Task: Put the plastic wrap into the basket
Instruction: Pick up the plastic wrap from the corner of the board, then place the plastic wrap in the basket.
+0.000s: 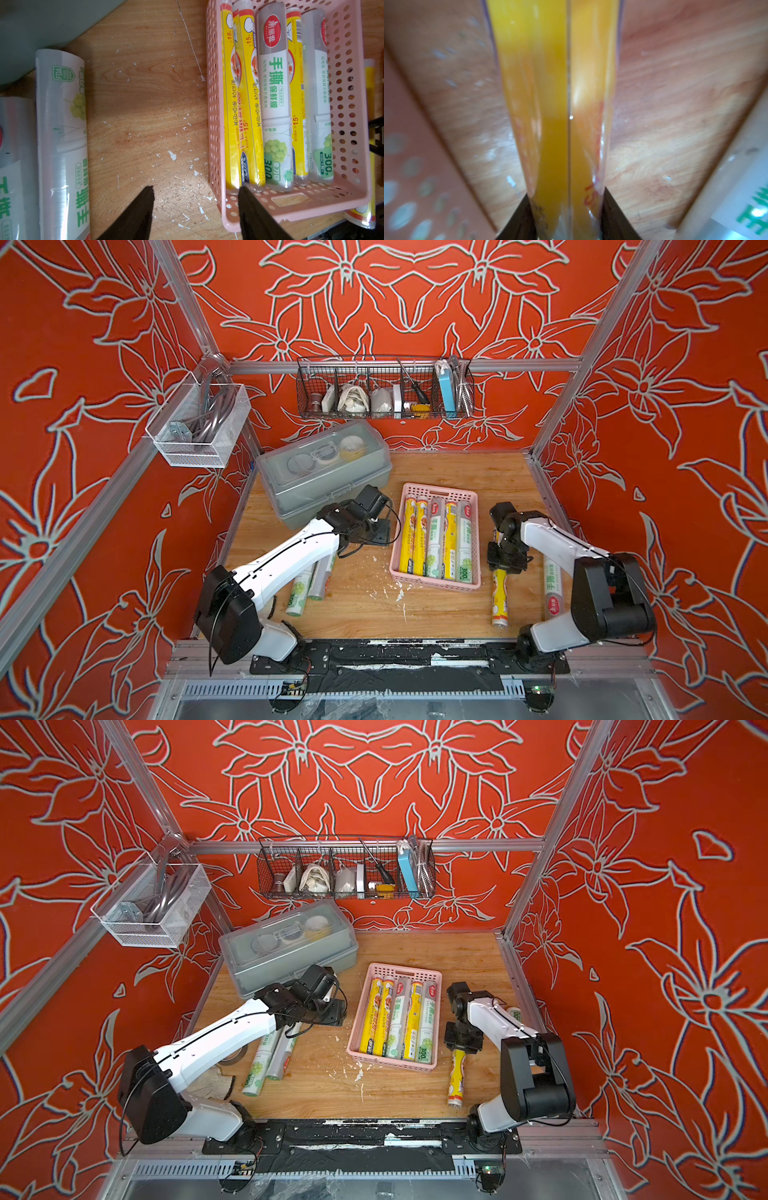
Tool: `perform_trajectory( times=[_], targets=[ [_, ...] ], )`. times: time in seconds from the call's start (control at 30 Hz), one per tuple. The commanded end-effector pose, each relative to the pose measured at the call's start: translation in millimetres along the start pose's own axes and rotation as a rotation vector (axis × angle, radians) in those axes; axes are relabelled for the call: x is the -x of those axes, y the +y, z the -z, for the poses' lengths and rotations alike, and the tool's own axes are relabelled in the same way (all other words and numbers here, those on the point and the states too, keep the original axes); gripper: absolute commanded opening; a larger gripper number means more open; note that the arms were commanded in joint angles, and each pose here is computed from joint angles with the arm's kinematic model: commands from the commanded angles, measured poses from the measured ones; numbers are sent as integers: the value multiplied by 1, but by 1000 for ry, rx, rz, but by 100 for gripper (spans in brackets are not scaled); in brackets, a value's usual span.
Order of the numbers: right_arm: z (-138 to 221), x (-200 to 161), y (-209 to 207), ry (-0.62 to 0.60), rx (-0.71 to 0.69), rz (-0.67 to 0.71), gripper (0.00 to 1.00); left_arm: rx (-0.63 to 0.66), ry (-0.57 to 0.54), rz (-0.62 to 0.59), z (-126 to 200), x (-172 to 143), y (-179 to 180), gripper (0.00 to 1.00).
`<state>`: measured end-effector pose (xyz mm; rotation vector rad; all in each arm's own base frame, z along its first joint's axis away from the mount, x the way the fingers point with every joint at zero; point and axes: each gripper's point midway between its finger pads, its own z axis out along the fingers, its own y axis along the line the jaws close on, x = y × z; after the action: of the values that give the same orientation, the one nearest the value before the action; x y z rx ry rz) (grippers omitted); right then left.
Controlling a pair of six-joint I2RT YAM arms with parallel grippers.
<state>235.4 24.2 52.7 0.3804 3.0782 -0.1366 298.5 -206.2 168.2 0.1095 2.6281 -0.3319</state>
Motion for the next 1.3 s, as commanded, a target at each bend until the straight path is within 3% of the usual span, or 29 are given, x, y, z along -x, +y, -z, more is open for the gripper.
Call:
perform_trajectory(
  times=[0.0,0.2,0.43,0.57,0.73,1.27],
  targets=[
    [43,15,0,-88,14,-16,36,2,-12,-7,8,1,0,65],
    [110,39,6,-205,73,-39,36,33,-35,-9,15,3,7,66],
    [138,55,33,-250,217,-60,32,25,-56,-1,23,3,8,66],
    [139,61,55,-221,317,-119,32,21,-68,2,28,2,10,67],
    [140,75,81,-208,354,-98,29,33,-73,-1,30,0,14,67],
    [93,72,119,-54,217,40,34,54,-60,-10,25,-3,18,67]
  ],
)
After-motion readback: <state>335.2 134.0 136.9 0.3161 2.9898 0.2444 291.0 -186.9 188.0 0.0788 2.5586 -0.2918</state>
